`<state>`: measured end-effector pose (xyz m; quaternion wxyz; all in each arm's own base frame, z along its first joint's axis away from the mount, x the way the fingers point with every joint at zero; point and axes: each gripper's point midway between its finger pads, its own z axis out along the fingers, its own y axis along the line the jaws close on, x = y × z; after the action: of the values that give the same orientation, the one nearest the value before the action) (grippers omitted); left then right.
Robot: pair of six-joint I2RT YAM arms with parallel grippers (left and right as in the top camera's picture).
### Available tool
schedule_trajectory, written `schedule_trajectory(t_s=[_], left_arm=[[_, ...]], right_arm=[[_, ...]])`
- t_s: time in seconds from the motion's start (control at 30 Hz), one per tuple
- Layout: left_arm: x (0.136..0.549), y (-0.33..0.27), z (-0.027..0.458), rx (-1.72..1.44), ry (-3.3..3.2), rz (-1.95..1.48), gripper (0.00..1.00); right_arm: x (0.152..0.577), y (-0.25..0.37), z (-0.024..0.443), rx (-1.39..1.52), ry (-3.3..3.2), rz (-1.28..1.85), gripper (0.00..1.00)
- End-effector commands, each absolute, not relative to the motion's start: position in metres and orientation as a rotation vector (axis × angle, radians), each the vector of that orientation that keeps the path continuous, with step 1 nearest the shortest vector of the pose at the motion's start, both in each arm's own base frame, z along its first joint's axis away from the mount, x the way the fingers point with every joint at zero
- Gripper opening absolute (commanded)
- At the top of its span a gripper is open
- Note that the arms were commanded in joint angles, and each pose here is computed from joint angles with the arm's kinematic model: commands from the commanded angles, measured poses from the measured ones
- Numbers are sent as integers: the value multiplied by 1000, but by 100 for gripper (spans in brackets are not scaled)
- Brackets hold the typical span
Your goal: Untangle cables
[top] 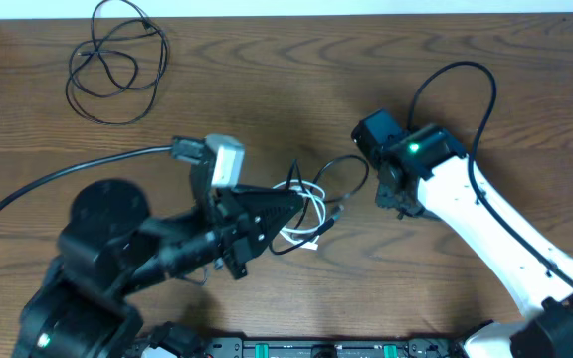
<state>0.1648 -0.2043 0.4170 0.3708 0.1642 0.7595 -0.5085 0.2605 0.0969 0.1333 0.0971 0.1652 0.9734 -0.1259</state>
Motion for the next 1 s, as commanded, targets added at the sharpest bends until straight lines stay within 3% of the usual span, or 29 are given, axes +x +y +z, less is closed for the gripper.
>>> schedule_trajectory(t_s=[0.0, 0.23, 0.43, 0.63, 0.77, 0.97], left_arm=[[153, -198, 440, 440, 1865, -1301, 8], [175, -167, 419, 190, 1979, -1090, 7], [198, -146, 393, -39, 2082, -949, 7], [209, -150, 383, -56, 2123, -930, 7], [214, -159, 377, -121, 2169, -990, 8], [200, -195, 406, 69, 2100, -1257, 8]], right_arm=[[267, 82, 130, 579, 2833, -468, 61], [266, 90, 123, 526, 2932, -362, 62], [260, 182, 126, -159, 3088, 389, 62], [232, 237, 178, -567, 2892, 998, 65], [228, 239, 209, -615, 2756, 1050, 64], [244, 233, 233, -494, 2647, 961, 65]])
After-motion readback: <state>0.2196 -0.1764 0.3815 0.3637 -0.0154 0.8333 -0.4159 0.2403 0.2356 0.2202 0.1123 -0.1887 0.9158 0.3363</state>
